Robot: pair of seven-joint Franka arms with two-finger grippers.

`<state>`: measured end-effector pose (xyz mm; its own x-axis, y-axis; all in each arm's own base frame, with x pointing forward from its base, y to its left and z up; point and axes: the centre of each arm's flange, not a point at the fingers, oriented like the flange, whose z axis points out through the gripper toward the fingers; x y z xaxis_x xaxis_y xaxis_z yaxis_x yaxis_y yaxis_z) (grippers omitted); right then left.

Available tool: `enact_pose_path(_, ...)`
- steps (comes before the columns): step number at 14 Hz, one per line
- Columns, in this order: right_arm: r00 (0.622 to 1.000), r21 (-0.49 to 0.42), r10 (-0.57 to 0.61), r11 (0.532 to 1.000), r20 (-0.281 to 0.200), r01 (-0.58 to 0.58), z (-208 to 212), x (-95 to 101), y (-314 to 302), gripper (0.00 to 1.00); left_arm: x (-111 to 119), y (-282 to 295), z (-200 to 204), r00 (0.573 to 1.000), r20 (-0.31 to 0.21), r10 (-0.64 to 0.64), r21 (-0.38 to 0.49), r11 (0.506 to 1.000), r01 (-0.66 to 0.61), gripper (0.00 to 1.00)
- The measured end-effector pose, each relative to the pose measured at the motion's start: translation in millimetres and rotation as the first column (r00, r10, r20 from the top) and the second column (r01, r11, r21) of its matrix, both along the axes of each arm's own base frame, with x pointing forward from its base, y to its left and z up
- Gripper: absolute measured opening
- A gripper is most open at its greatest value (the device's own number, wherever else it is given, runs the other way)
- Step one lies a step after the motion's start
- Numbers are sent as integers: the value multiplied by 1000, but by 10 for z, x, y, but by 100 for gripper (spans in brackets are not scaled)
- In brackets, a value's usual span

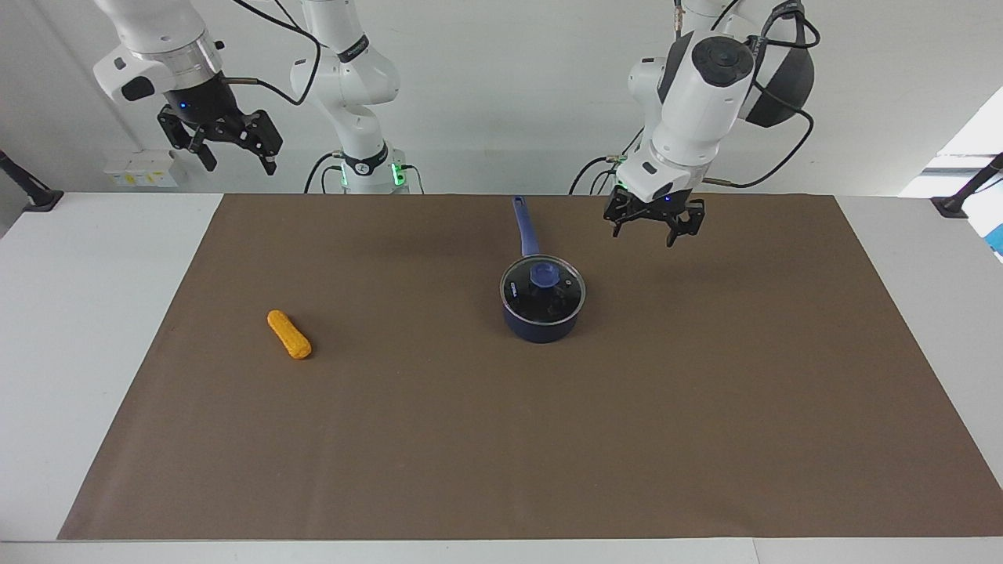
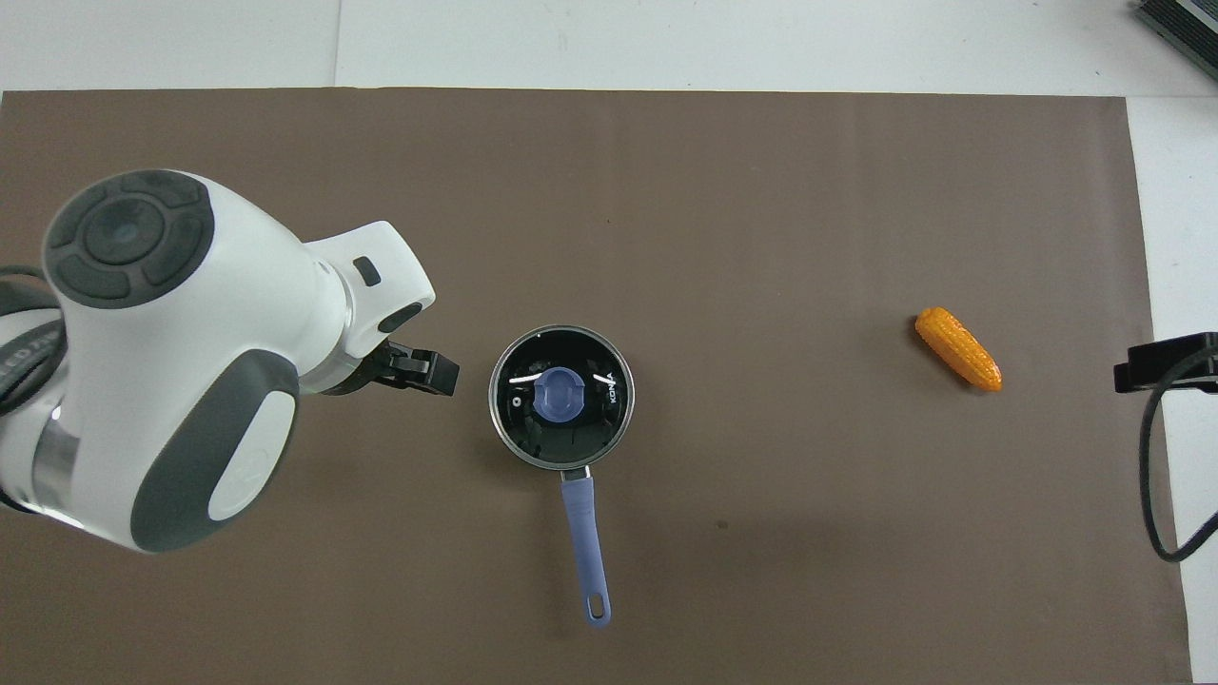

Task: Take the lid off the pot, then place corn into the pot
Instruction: 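Reach the left gripper over the pot to the lid knob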

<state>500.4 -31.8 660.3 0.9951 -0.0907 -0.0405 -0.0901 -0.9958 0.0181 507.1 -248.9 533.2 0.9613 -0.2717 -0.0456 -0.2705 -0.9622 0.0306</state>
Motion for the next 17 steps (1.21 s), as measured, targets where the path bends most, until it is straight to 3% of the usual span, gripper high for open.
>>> enact_pose_path(6,1000,0,0,1000,-1,0,-4,0,0,100,-129,-556,-299,999,11,37,-3,999,-37,100)
enact_pose_path(12,1000,0,-1,1000,-1,1,-5,0,-4,100,-285,-1275,-868,992,16,122,-9,993,-122,100)
enact_pose_path(17,1000,0,-1,1000,-1,1,-6,0,-5,100,-337,-1474,-1253,990,13,143,-7,990,-142,100)
